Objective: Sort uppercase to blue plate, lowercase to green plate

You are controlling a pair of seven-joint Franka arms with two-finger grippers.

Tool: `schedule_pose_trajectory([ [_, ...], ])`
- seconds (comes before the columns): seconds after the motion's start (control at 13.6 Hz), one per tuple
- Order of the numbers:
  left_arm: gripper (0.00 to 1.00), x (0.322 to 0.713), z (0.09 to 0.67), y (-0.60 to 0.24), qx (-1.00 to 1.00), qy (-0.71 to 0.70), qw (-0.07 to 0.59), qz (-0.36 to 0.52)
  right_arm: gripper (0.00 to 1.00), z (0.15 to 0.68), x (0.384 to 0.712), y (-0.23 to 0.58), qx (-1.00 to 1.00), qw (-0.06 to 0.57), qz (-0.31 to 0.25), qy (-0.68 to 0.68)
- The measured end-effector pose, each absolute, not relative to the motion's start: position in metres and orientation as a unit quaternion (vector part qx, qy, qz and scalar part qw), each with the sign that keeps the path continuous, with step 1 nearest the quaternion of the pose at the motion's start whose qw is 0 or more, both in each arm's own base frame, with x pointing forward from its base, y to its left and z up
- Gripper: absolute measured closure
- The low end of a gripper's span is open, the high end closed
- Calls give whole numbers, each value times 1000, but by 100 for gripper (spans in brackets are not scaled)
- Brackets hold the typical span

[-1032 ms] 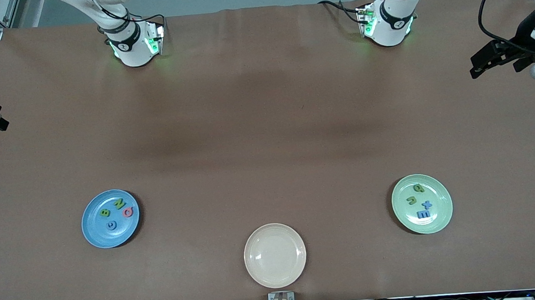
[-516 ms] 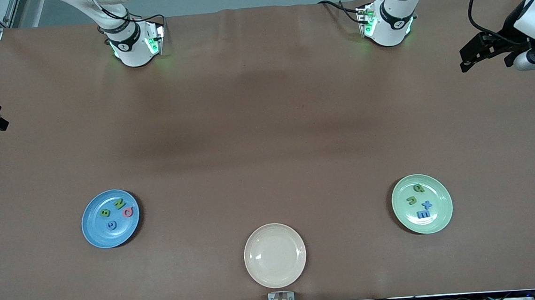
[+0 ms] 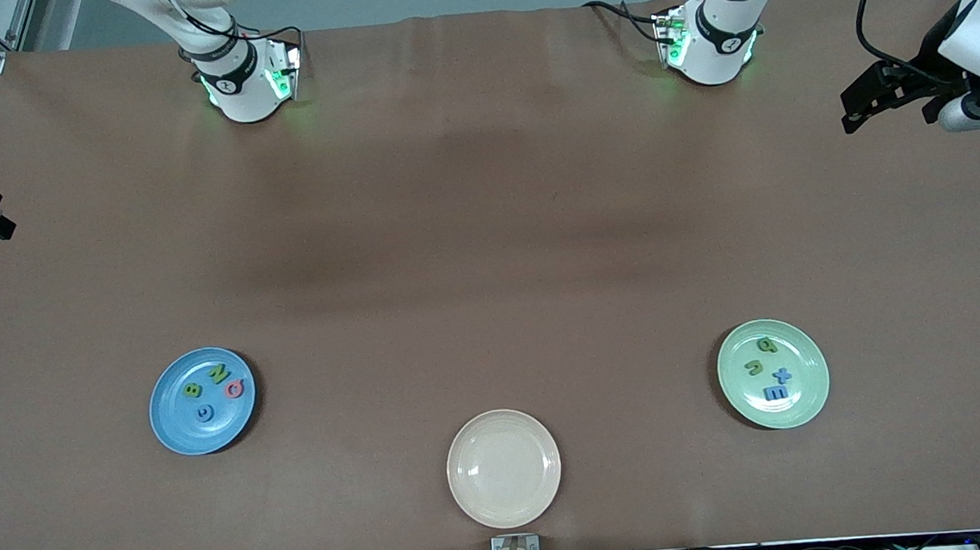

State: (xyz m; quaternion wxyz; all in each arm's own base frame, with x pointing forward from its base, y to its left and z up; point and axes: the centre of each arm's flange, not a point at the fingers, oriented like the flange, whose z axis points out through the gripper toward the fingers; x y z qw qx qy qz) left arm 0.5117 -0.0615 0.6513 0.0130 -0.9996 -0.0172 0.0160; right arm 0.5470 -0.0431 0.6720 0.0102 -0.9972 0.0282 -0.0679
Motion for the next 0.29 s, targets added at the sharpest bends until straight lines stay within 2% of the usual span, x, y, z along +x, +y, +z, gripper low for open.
schedule_pose_trajectory([
  [0.29, 0, 513, 651, -63, -1000, -16, 13, 14, 0, 672, 547, -43, -997, 10, -68, 28],
])
